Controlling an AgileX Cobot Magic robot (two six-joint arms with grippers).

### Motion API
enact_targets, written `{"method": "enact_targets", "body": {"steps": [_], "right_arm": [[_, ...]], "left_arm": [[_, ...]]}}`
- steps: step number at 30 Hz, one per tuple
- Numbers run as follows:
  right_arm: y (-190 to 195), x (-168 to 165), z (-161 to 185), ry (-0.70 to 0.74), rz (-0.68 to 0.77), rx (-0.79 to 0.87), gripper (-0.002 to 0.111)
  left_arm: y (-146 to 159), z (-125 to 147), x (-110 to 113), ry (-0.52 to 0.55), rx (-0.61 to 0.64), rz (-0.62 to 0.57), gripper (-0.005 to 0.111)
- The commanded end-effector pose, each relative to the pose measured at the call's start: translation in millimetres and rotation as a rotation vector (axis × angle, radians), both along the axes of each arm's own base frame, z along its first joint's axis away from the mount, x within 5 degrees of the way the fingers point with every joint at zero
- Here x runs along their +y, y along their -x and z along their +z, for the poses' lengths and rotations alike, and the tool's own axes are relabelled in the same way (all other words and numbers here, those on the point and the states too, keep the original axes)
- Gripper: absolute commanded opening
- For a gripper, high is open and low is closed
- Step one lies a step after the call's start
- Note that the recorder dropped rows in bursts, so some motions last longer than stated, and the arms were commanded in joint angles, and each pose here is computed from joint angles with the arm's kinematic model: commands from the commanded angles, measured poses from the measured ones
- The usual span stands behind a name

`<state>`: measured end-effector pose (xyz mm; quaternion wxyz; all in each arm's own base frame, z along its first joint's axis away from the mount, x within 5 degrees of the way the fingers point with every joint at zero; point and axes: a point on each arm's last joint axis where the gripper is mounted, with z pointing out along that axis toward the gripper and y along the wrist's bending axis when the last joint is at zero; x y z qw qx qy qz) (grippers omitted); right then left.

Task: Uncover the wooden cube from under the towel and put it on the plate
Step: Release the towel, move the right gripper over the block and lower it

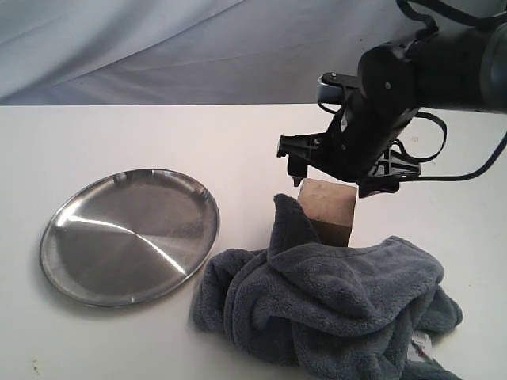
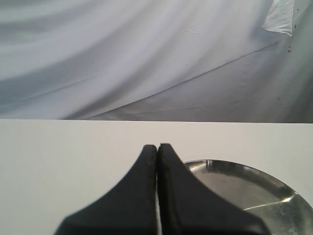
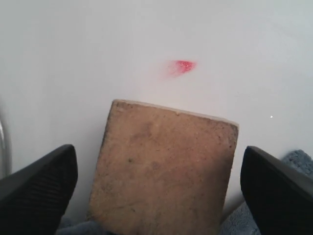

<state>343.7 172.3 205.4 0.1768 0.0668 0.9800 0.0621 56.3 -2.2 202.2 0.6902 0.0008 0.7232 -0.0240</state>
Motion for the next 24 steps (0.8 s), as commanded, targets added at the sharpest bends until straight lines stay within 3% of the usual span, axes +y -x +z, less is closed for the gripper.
{"method": "enact_targets", "body": {"steps": [1, 18, 24], "right_arm": [[-3.7, -0.2, 1.2, 0.025, -0.016, -0.037, 0.083], [-4.9, 17.9, -39.9, 0.040, -0.010, 0.036, 0.081], [-4.2, 17.3, -40.2, 0.069, 0.053, 0.039, 0.057]], "left_arm": [[-0.1, -1.4, 0.1, 0.002, 0.002, 0.002, 0.001], [-0.1, -1.4, 0.1, -0.001, 0.002, 0.002, 0.001], [-0.1, -1.4, 0.1, 0.002, 0.002, 0.002, 0.001]]}}
